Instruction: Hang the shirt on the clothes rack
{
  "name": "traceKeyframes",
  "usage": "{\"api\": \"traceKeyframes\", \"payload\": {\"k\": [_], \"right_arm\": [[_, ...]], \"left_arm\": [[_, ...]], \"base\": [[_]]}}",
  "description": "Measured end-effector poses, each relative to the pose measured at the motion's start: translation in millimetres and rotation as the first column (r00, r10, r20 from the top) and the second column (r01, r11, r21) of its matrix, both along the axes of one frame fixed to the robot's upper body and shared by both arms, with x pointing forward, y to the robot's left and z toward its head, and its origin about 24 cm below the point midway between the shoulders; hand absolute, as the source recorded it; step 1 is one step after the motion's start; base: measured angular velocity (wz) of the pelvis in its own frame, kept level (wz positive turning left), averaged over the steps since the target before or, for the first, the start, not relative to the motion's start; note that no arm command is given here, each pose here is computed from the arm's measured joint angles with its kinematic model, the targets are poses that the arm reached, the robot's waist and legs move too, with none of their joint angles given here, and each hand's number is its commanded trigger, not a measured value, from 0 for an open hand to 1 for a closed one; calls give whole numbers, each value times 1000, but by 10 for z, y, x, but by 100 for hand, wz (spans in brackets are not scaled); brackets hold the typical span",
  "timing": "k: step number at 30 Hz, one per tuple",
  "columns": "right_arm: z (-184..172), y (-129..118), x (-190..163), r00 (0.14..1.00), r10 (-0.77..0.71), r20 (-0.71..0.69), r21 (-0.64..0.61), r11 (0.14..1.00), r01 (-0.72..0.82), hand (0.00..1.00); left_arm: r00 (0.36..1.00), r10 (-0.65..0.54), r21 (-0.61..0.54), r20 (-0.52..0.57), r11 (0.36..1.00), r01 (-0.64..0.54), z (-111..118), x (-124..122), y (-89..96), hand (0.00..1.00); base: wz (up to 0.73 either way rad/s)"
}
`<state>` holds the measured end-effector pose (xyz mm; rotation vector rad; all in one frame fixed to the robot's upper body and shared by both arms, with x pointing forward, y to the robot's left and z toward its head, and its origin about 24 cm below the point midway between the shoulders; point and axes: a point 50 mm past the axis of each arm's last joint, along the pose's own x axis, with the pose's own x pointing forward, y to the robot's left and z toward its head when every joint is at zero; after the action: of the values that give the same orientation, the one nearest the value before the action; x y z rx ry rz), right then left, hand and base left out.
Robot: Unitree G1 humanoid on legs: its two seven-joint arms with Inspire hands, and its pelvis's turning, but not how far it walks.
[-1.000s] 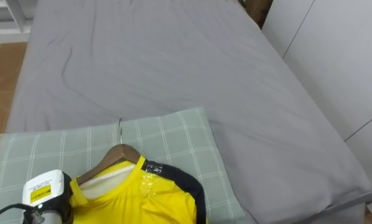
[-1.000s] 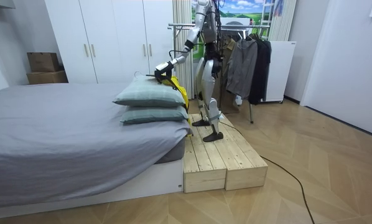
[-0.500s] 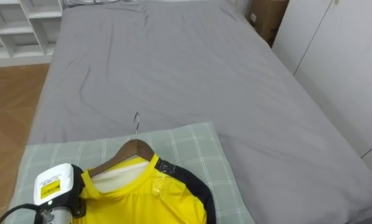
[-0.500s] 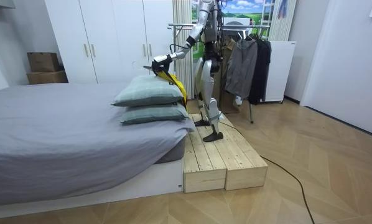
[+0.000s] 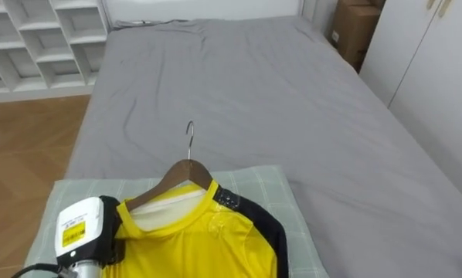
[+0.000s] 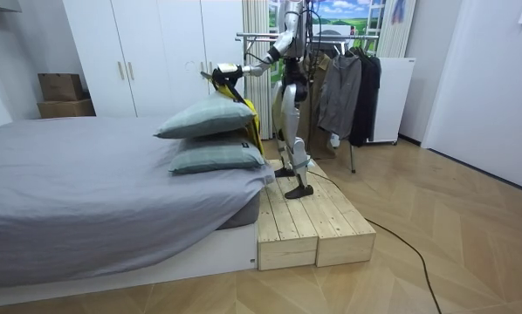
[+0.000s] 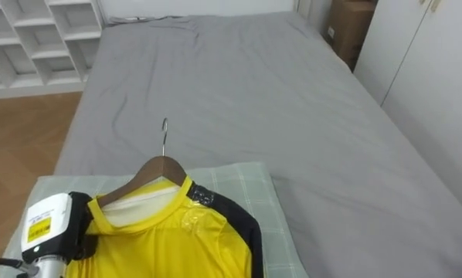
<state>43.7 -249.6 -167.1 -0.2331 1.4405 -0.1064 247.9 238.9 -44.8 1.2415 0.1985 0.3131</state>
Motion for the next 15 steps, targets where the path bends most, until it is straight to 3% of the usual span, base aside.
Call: {"api": "traceKeyframes", "payload": {"k": [7, 15], "right_arm": [[4, -2, 31, 1000, -2, 12, 1, 1000, 2, 0], [10, -46, -28, 1000, -7, -6, -10, 1000, 7, 0]], "left_arm": [[979, -24, -51, 205, 998, 35, 264, 79, -113, 100], [977, 8, -91, 215, 996, 12, 225, -67, -96, 100]], "base": [[2], [2]]}}
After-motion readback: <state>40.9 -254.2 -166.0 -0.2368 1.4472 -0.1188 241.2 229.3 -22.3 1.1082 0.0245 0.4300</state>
